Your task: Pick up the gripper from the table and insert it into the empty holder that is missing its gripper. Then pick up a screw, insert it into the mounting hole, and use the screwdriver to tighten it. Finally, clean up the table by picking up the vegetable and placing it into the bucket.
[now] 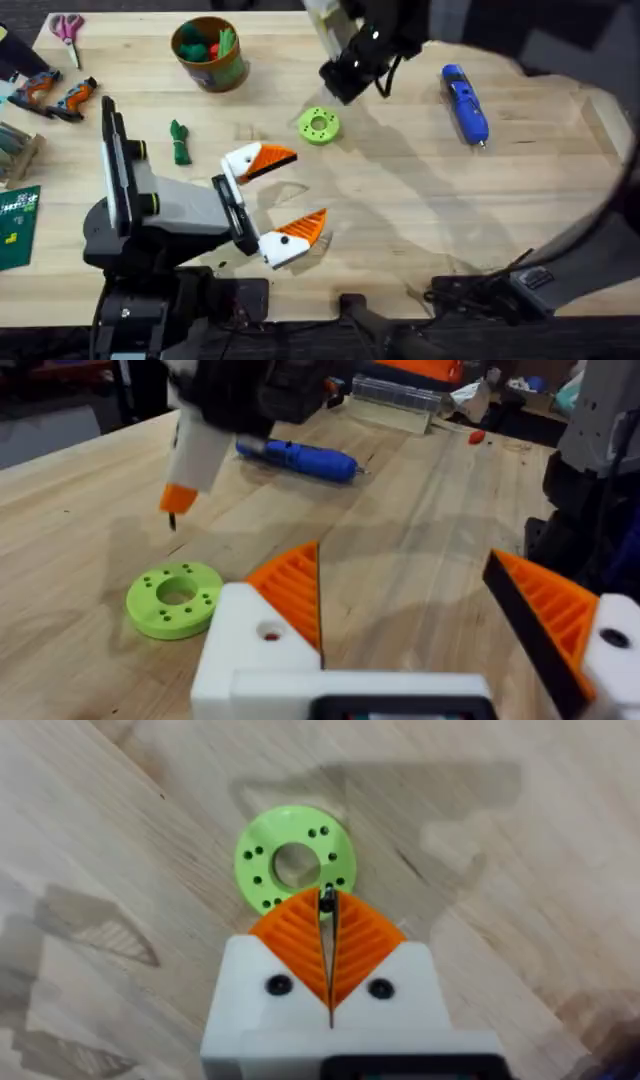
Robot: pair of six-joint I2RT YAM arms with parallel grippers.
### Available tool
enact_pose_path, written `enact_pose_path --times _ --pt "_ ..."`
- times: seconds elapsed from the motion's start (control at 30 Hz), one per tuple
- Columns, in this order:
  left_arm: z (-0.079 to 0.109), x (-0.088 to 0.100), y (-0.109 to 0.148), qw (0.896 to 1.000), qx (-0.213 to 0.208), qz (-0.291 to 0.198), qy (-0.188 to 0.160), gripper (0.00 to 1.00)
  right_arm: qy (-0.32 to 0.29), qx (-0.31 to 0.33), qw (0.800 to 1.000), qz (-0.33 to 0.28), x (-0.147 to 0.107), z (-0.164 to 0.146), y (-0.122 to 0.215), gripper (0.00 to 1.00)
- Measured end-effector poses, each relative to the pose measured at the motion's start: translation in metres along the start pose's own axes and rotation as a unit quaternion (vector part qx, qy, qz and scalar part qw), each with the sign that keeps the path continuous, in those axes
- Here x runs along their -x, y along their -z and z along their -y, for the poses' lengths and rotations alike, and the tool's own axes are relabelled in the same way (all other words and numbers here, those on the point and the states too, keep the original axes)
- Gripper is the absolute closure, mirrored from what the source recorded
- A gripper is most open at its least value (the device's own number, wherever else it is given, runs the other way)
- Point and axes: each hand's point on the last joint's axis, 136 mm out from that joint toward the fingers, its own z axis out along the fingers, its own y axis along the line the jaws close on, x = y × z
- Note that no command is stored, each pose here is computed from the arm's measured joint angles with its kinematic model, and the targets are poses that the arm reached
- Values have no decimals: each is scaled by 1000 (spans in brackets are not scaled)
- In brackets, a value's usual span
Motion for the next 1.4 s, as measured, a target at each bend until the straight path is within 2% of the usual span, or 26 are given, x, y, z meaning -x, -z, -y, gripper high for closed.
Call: enact_pose_path --times 0.2,0.37,0.47,0.7,1.13,1.23,1.4 --pt "0 0 0 1000 0 0 0 23 8 0 1000 21 12 -8 42 995" --pt "0 0 0 1000 0 0 -1 24 29 11 999 18 17 -30 70 995" --pt "0 0 0 1000 0 0 -1 24 47 25 998 27 25 -49 87 995" --pt "0 0 0 1000 0 0 -1 24 112 96 987 59 40 -117 124 995" --pt "0 0 0 1000 0 0 -1 24 228 161 958 62 20 -219 140 995" --pt "0 0 0 1000 0 0 -1 24 236 165 956 61 17 -226 141 995" --pt "0 0 0 1000 0 0 -1 24 234 137 962 45 11 -215 137 995"
